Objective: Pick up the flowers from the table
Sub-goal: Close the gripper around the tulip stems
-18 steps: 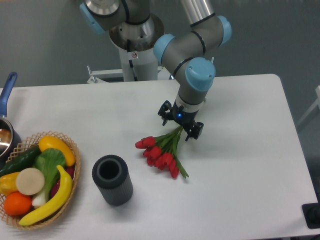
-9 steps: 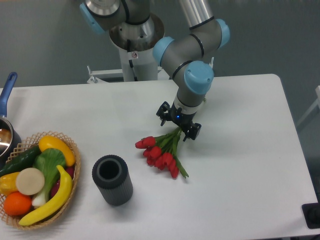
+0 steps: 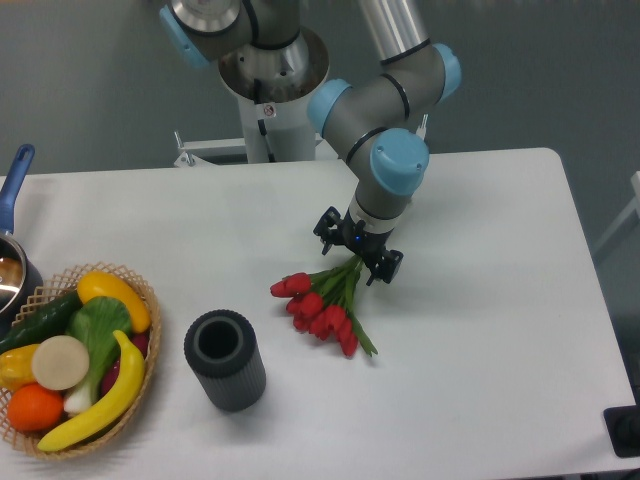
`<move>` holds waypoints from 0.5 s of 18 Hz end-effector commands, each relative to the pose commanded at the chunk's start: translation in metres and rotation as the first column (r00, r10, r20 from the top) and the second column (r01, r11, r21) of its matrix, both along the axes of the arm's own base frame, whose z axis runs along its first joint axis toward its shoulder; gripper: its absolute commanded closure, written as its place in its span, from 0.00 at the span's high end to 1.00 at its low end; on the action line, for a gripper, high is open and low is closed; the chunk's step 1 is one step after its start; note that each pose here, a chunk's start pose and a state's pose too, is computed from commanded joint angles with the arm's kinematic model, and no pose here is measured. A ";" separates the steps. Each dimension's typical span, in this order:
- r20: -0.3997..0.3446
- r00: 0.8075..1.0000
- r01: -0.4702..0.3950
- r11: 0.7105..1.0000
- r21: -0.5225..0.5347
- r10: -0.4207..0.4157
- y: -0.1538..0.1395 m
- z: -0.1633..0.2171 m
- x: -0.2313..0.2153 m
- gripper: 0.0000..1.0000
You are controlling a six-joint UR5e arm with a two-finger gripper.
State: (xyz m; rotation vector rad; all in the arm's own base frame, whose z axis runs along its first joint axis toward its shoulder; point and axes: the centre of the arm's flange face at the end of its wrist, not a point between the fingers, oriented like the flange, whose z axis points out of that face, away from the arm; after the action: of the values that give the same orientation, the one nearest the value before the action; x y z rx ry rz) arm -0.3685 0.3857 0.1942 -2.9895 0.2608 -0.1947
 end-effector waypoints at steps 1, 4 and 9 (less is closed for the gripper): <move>0.000 1.000 0.000 1.000 0.000 0.000 0.000 0.000 0.000 1.00; 0.000 1.000 -0.004 1.000 -0.002 0.004 0.000 0.000 -0.001 0.92; -0.001 1.000 -0.003 1.000 -0.003 0.003 0.001 0.000 0.000 0.76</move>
State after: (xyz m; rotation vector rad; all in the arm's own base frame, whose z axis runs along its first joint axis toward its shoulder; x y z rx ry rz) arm -0.3686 0.3863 0.1940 -2.9931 0.2566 -0.1936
